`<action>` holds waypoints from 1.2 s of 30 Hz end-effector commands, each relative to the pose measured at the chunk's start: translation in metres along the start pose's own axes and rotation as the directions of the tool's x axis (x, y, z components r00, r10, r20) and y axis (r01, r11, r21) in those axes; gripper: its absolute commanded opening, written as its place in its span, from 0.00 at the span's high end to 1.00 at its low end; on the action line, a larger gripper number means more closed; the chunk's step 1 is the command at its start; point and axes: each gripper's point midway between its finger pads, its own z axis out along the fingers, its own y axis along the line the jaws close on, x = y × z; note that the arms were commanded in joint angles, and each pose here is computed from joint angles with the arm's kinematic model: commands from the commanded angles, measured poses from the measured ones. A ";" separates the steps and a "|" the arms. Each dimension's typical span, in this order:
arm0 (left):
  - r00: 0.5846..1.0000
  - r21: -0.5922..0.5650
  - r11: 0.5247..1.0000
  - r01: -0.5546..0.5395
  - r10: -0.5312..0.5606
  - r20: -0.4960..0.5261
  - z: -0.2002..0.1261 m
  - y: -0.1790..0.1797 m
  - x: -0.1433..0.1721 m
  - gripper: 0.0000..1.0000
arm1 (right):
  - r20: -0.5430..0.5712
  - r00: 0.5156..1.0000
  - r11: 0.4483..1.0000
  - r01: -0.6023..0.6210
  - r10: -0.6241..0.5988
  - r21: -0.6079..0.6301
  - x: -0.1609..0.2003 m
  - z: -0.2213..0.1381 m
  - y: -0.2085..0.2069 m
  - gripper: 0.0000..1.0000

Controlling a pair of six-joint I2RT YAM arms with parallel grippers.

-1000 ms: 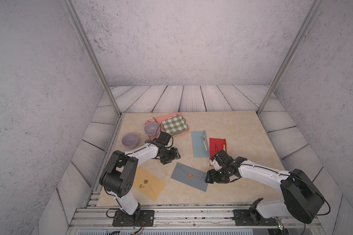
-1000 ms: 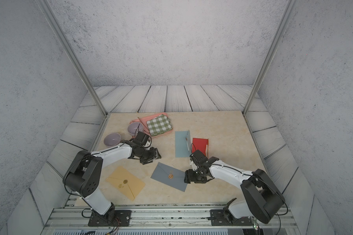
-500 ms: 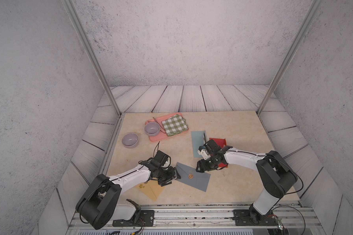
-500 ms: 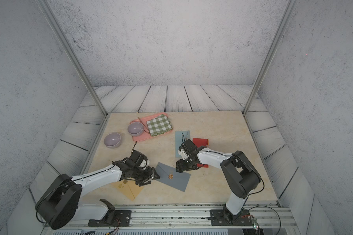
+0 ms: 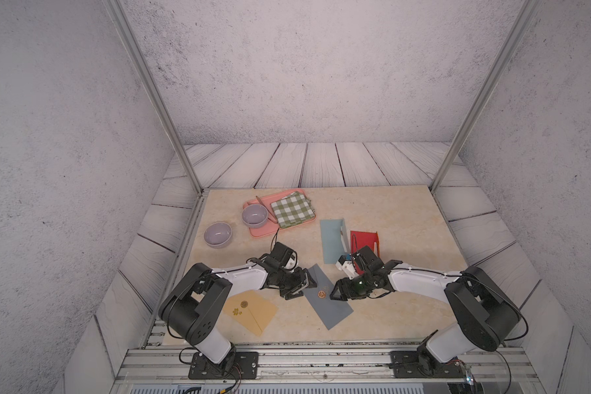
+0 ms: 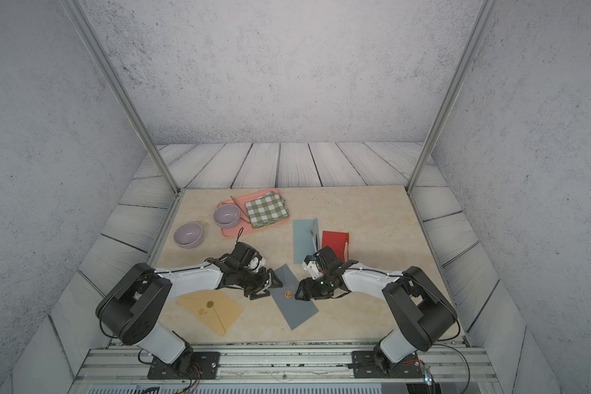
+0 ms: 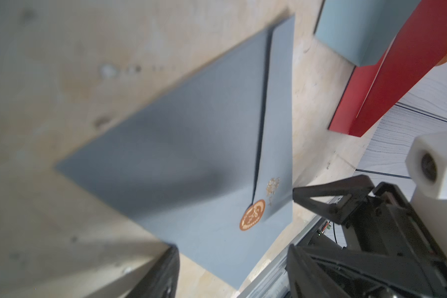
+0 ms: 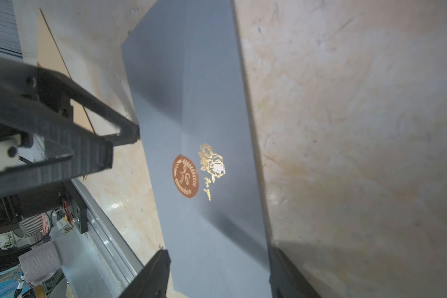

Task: Open the envelope
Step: Adjust the envelope at the center of the board, then pick up the envelope from the center of the board.

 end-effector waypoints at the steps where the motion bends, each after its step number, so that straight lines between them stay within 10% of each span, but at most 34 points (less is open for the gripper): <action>1: 1.000 -0.119 0.993 0.014 -0.011 0.026 0.004 0.028 -0.008 0.29 | -0.054 0.996 0.997 -0.078 0.077 -0.019 0.017 0.003 -0.004 0.35; 36: 0.993 -0.051 0.991 0.121 -0.121 0.001 0.011 0.048 0.017 0.29 | 0.052 0.988 0.916 -0.116 0.147 -0.384 -0.033 0.000 0.035 0.69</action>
